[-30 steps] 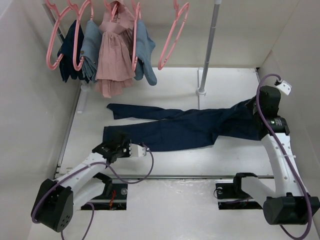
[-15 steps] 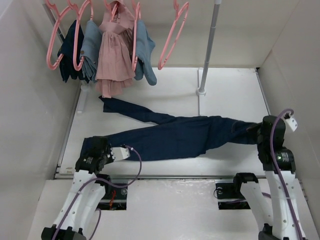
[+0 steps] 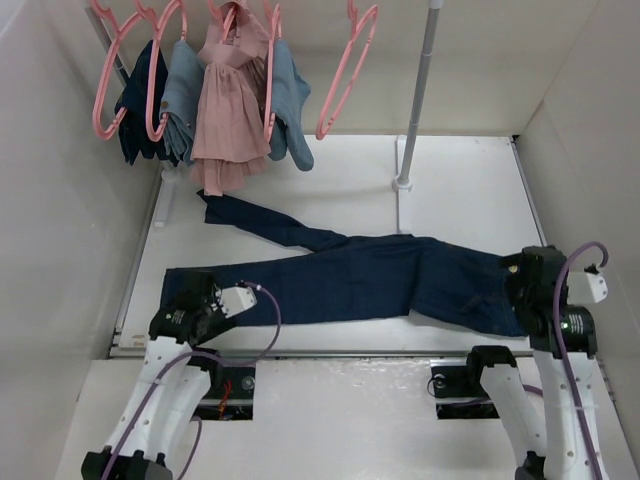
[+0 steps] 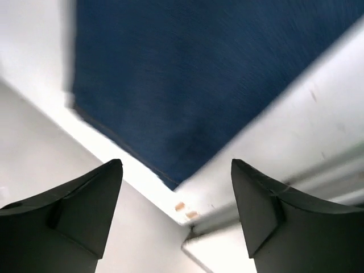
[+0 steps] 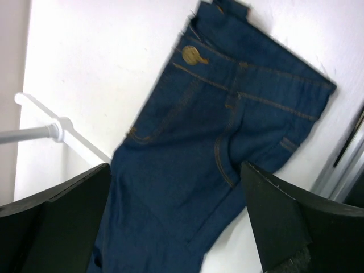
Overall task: Place the trousers on the hanger
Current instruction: Flatten out the trousers at the center of the board.
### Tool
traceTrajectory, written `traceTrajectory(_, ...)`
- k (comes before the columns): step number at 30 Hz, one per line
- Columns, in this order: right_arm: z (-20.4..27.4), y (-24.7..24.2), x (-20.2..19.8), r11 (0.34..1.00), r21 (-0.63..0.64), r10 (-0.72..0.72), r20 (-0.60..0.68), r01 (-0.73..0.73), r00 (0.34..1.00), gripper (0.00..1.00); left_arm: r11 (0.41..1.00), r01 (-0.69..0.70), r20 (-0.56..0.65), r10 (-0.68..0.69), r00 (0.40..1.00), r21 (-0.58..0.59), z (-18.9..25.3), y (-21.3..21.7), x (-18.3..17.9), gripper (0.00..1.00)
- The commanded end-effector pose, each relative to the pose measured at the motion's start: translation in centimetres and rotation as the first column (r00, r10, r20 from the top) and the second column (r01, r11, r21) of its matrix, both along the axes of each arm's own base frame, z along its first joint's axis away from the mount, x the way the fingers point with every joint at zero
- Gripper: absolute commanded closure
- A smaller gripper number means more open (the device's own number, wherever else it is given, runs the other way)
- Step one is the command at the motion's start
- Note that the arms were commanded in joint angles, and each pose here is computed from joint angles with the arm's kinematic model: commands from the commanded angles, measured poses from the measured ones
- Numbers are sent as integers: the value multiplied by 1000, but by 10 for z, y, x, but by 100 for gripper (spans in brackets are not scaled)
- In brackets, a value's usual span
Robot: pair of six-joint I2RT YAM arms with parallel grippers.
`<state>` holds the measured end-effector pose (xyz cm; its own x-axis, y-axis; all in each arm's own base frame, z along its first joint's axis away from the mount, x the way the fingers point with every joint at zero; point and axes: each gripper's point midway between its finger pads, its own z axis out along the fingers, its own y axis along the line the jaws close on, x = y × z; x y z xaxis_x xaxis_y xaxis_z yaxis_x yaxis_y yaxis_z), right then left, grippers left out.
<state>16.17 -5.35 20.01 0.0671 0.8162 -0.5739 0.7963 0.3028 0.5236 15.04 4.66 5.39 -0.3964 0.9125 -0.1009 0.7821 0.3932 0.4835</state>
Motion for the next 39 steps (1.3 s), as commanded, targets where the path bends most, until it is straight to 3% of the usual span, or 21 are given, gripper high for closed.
traceTrajectory(1,47,-22,16,987,-162,-1,49,9,999,0,976,-19,237,71,969,-215,52,-28,37,25)
traceTrajectory(2,57,-24,21,981,-193,13,52,-3,999,0,961,5,315,86,945,-277,75,-38,50,23)
traceTrajectory(5,65,-23,53,939,-313,151,0,-143,989,0,895,89,398,105,911,-438,105,-67,69,22)
traceTrajectory(6,73,-23,75,917,-356,198,12,-181,980,0,882,111,416,102,904,-459,112,-73,75,22)
traceTrajectory(8,65,-22,94,864,-412,277,-90,-289,957,0,877,167,388,24,922,-451,103,-84,88,22)
traceTrajectory(9,64,-25,103,854,-421,278,-124,-305,952,0,879,206,402,-18,915,-431,106,-87,97,17)
traceTrajectory(11,40,-26,130,831,-391,320,-248,-397,914,0,888,222,366,-67,928,-402,91,-93,114,7)
traceTrajectory(12,39,-32,139,831,-380,326,-260,-406,909,0,891,243,423,-64,904,-383,99,-96,133,6)
traceTrajectory(14,14,-35,161,814,-320,382,-335,-485,861,0,908,242,369,-106,923,-343,74,-106,150,2)
traceTrajectory(16,4,-36,179,791,-258,465,-334,-554,820,0,927,236,409,-101,907,-293,78,-109,176,0)
traceTrajectory(19,-29,-37,195,742,-168,533,-442,-650,722,0,929,221,390,-94,916,-296,63,-118,207,0)
traceTrajectory(21,-56,-33,196,717,-86,573,-494,-692,654,0,921,232,378,-103,920,-313,56,-130,223,0)
traceTrajectory(27,-113,-27,187,708,88,619,-554,-701,556,0,912,288,378,-166,911,-292,38,-154,258,0)
traceTrajectory(32,-145,-25,175,698,203,645,-594,-687,480,0,876,400,288,-323,902,-270,5,-172,249,2)
traceTrajectory(34,-151,-25,173,698,206,646,-595,-686,478,0,874,410,212,-362,908,-262,-13,-168,235,11)
traceTrajectory(36,-157,-26,170,702,212,640,-607,-680,471,0,862,423,157,-393,906,-281,-24,-173,222,35)
traceTrajectory(37,-157,-27,173,702,202,638,-603,-683,478,0,866,401,164,-368,915,-299,-18,-175,226,66)
traceTrajectory(39,-160,-26,176,692,212,649,-602,-690,465,6,880,351,166,-313,935,-320,-10,-175,232,100)
